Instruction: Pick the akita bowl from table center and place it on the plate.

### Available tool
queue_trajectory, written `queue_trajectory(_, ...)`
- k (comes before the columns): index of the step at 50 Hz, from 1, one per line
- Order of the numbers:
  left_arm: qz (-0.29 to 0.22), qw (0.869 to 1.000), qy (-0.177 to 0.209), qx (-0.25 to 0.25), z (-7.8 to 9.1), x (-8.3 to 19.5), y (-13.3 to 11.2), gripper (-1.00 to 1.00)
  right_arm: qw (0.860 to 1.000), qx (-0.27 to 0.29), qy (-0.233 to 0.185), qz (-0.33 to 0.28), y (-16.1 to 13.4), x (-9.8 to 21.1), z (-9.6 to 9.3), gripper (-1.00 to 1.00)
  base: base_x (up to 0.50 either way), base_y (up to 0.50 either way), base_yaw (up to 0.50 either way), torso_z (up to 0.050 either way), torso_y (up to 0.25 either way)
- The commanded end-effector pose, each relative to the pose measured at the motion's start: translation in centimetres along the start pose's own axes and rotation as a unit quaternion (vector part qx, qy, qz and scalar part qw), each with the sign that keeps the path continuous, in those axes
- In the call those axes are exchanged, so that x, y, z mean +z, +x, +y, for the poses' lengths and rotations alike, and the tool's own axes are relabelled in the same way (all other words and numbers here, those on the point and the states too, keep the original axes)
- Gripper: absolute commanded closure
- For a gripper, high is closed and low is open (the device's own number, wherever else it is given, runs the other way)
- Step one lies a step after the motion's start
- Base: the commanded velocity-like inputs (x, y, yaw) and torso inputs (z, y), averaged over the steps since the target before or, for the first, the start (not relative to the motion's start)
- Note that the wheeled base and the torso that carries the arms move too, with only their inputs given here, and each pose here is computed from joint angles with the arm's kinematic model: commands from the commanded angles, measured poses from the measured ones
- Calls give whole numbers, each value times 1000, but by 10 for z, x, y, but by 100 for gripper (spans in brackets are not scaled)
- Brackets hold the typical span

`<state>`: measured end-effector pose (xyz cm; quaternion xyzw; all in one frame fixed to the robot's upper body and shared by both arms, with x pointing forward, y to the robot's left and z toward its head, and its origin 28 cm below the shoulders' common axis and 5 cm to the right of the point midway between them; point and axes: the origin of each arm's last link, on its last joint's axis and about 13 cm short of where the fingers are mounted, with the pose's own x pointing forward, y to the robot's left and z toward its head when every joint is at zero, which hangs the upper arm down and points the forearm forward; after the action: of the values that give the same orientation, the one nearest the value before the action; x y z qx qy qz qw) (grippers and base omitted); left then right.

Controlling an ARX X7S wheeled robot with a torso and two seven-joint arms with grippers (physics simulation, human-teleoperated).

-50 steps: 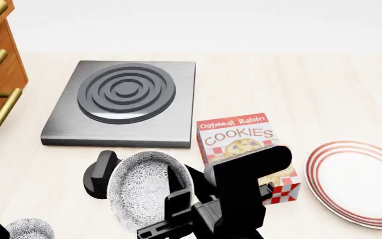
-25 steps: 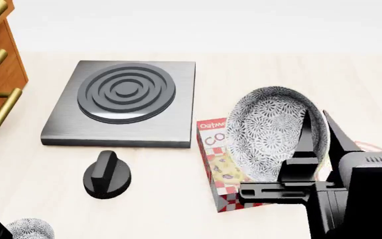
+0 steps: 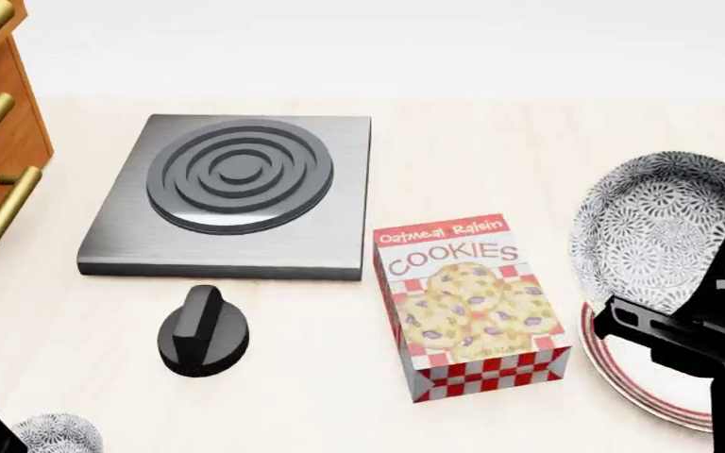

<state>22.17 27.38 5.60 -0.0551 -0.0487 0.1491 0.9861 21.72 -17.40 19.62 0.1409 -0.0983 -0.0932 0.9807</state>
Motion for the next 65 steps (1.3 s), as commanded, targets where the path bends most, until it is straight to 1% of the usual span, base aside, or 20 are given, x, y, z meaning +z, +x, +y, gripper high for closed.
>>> queue_trajectory(1, 1, 1000, -2, 1, 1, -1, -1, -100, 997, -26, 37, 56, 10, -5, -10, 100, 0, 0, 0, 0, 0)
queue_trajectory(15, 1, 1000, -2, 1, 1, -1, -1, -100, 997, -26, 37, 56, 10, -5, -10, 100, 0, 0, 0, 0, 0)
queue_trajectory(16, 1, 1000, -3, 0, 1, -1, -1, -100, 992, -11, 90, 84, 13, -4, -9, 100, 0, 0, 0, 0, 0)
queue_trajectory(18, 1, 1000, -3, 0, 0, 0, 0, -100, 987, -9, 120, 104, 18, 0, -11, 100, 0, 0, 0, 0, 0)
queue_trajectory(19, 0, 1000, -4, -1, 0, 0, 0, -100, 979, -13, 155, 129, 24, 4, -11, 100, 0, 0, 0, 0, 0)
queue_trajectory(21, -1, 1000, -5, -2, 0, 0, 0, -100, 972, -15, 185, 143, 32, 9, -12, 100, 0, 0, 0, 0, 0)
queue_trajectory(22, -3, 1000, -5, -3, -1, 1, 0, -100, 964, -23, 215, 155, 39, 14, -13, 100, 0, 0, 0, 0, 0)
queue_trajectory(24, -5, 1000, -12, -6, -1, 0, -1, -100, 954, -34, 245, 168, 50, 22, -14, 100, 0, 0, 0, 0, 0)
queue_trajectory(28, -11, 999, -34, -9, 0, 2, -1, -100, 945, -49, 273, 172, 62, 32, -15, 100, 0, 0, 0, 0, 0)
queue_trajectory(30, -21, 998, -53, -14, 2, 5, -3, -100, 944, -61, 271, 176, 66, 35, -15, 100, 0, 0, 0, 0, 0)
queue_trajectory(32, -23, 998, -58, -15, 3, 5, -3, -100, 940, -69, 281, 179, 68, 37, -16, 100, 0, 0, 0, 0, 0)
queue_trajectory(34, -24, 997, -67, -18, 4, 6, -4, -100, 940, -80, 276, 182, 72, 40, -18, 100, 0, 0, 0, 0, 0)
queue_trajectory(36, -24, 998, -64, -16, 3, 5, -3, -100, 941, -81, 273, 184, 74, 42, -18, 100, 0, 0, 0, 0, 5)
queue_trajectory(39, -20, 998, -59, -14, 2, 4, -3, -100, 938, -96, 255, 213, 80, 42, -20, 100, 0, 0, 0, 0, 0)
queue_trajectory(46, -22, 998, -58, -9, 3, 5, -3, -100, 941, -134, 174, 258, 90, 43, -23, 100, 0, 0, 0, 0, 0)
queue_trajectory(50, -22, 998, -58, -10, 3, 4, -4, -100, 937, -156, 153, 271, 96, 43, -24, 100, 0, 0, 0, 0, 0)
queue_trajectory(55, -23, 998, -58, -11, 4, 5, -4, -100, 934, -170, 145, 278, 99, 47, -22, 100, 0, 0, 0, 0, 0)
queue_trajectory(58, -24, 998, -57, -13, 4, 5, -5, -100, 934, -192, 126, 275, 101, 50, -21, 100, 0, 0, 0, 0, 0)
queue_trajectory(62, -34, 997, -57, -25, 4, 6, -7, -100, 935, -195, 127, 269, 106, 53, -19, 100, 0, 0, 0, 0, 3)
queue_trajectory(65, -36, 998, -56, -19, 5, 7, -6, -100, 936, -194, 127, 266, 109, 53, -17, 100, 0, 0, 0, 0, -250)
